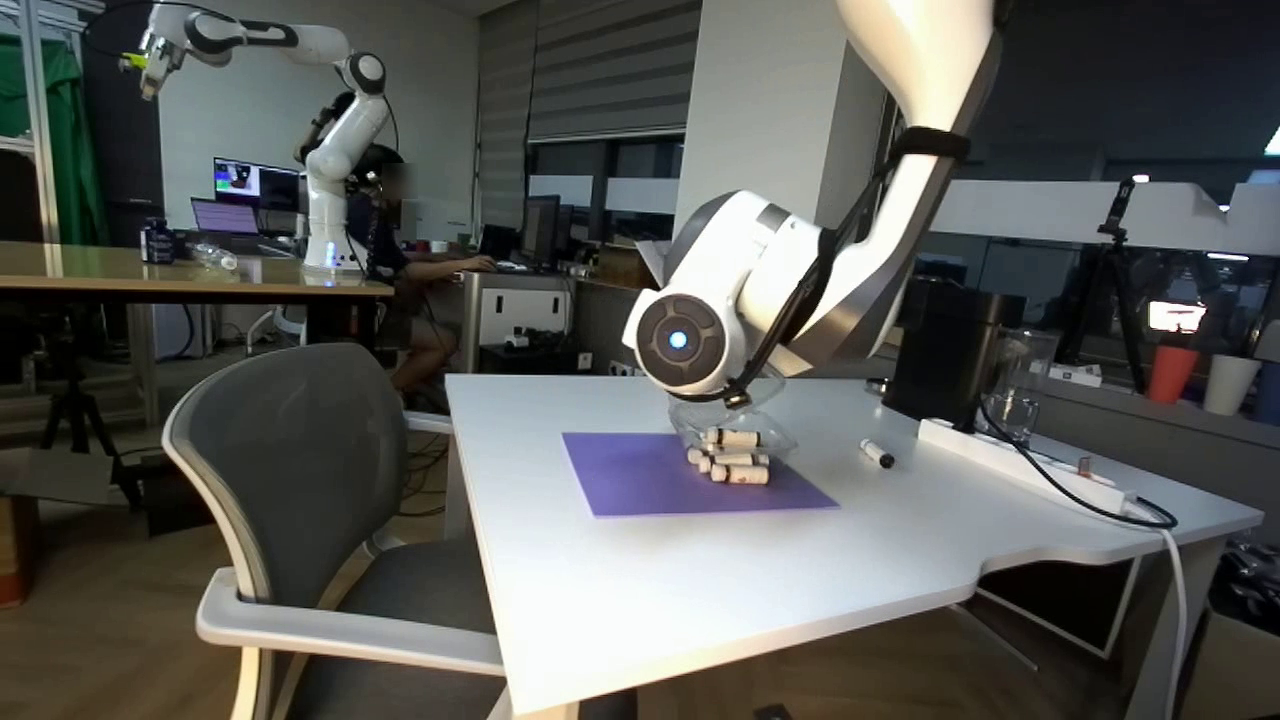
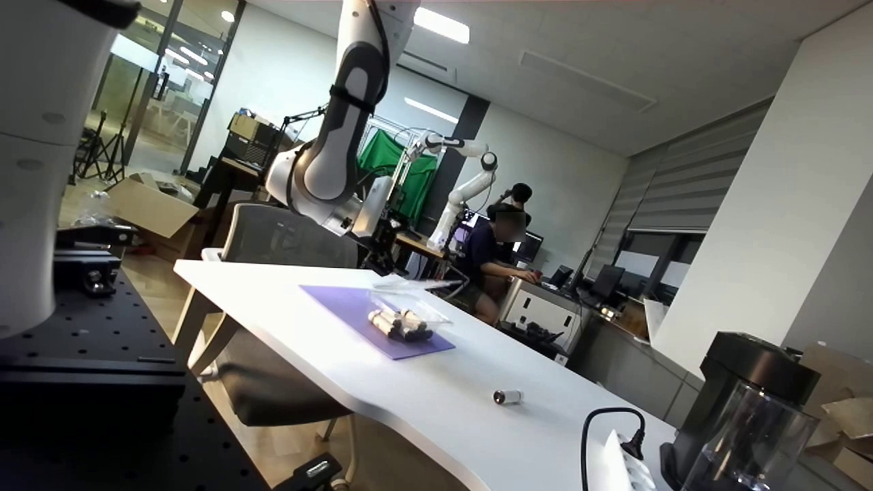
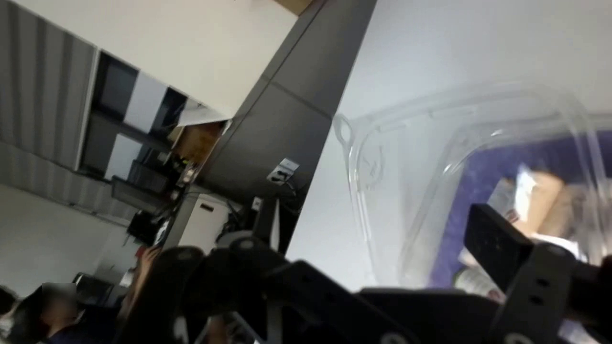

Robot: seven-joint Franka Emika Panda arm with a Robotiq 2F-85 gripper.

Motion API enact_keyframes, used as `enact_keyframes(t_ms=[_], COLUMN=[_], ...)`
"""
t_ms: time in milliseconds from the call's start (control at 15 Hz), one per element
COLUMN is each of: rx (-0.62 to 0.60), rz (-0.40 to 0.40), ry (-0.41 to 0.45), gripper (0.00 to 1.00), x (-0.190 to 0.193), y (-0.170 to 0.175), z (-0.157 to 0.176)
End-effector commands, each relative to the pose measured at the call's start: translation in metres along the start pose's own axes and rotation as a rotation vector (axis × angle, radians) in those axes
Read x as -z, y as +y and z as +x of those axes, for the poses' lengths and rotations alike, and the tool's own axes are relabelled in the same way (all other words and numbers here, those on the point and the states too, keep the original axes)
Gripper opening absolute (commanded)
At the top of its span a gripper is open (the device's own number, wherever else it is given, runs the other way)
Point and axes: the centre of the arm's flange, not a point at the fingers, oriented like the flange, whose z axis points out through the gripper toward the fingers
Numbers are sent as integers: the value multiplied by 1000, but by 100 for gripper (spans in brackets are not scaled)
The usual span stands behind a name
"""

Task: Close the lid of the bowl

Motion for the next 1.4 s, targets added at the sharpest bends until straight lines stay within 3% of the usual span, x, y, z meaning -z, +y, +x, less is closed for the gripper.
enact_keyframes(t_ms=[0, 200, 333, 667, 1333], rx=[-48, -161, -264, -516, -995], rz=[187, 321, 387, 598, 1053], ry=[-97, -147, -150, -85, -162], gripper=[100, 100, 100, 100, 100], x=[-27, -49, -55, -59, -82], y=[-17, -2, 27, 83, 93], z=[-80, -125, -151, -198, -237])
